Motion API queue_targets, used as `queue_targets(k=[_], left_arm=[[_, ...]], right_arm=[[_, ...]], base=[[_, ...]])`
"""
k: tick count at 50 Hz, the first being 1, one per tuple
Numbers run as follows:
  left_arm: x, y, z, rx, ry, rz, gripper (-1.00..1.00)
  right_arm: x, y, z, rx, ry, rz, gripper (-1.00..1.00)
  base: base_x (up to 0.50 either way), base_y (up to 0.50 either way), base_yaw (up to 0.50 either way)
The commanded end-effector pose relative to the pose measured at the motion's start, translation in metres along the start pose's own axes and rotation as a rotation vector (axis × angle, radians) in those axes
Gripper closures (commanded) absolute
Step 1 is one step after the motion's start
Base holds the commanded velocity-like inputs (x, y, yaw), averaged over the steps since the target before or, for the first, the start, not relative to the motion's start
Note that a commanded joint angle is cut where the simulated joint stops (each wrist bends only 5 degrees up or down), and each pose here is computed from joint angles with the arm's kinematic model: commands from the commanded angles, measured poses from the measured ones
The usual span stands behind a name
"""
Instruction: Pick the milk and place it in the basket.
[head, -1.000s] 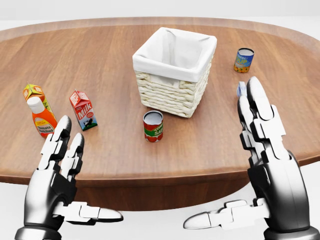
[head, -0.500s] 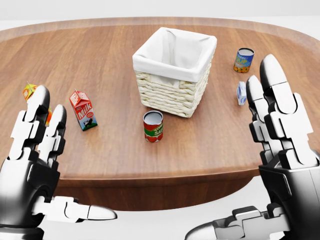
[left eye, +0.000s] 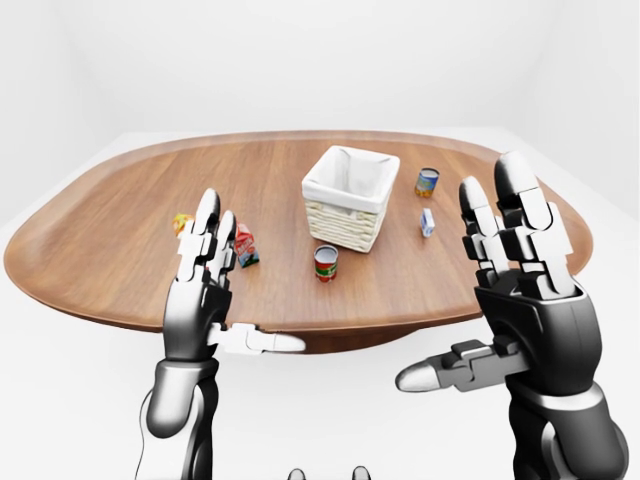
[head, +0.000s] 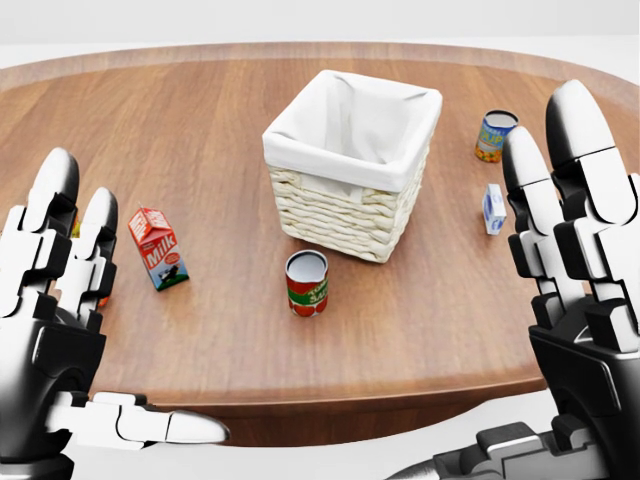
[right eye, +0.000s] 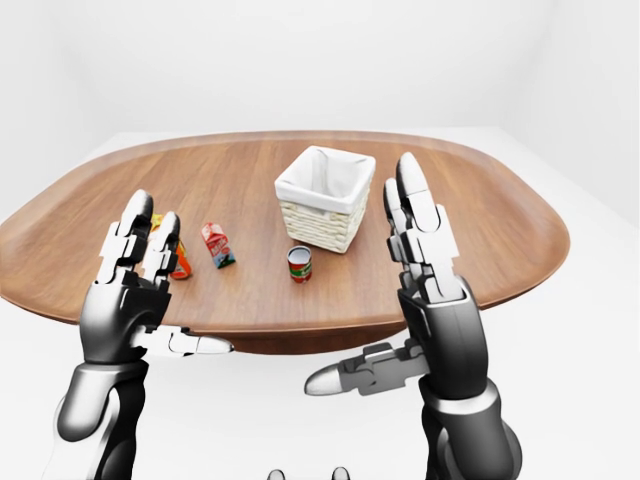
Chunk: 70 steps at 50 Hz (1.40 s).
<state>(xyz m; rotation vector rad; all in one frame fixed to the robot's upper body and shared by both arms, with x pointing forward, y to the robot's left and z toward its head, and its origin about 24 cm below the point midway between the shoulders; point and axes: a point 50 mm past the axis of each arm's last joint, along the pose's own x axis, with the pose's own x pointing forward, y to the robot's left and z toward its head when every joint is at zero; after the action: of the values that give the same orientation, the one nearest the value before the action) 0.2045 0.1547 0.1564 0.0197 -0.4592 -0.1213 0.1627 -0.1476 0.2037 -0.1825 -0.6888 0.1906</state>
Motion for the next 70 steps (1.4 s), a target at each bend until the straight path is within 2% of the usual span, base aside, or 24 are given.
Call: queue_targets(k=[1, 31, 32, 38, 70], left_arm=[[0.0, -0.002, 0.0, 0.002, 0.0, -0.009, -1.0], [0.0, -0.005, 0.001, -0.016, -0.005, -0.027, -1.0], [-0.002, -0.006, -0.004, -0.046, 0.015, -0.034, -1.0], [-0.003, -0.006, -0.006, -0.044, 0.029, -0.033, -1.0], [0.001, -0.007, 0.003, -0.04, -0.019, -0.033, -1.0]], right_arm=[[-0.001, -0.001, 0.003, 0.013, -0.015, 0.003, -1.0], [0.001, -0.001, 0.005, 0.021, -0.035, 0.005, -1.0], [-0.001, 0.001, 0.0, 0.039, -0.004, 0.009, -1.0], [-0.001, 0.001, -0.001, 0.041, 0.001, 0.011, -1.0], [0.001, 0.0, 0.002, 0.038, -0.021, 0.013, -1.0]], base=[[0.18, 0.0, 0.0], [0.17, 0.0, 0.0], [0.36, 0.0, 0.0], [0.36, 0.0, 0.0], [0.36, 0.0, 0.0]])
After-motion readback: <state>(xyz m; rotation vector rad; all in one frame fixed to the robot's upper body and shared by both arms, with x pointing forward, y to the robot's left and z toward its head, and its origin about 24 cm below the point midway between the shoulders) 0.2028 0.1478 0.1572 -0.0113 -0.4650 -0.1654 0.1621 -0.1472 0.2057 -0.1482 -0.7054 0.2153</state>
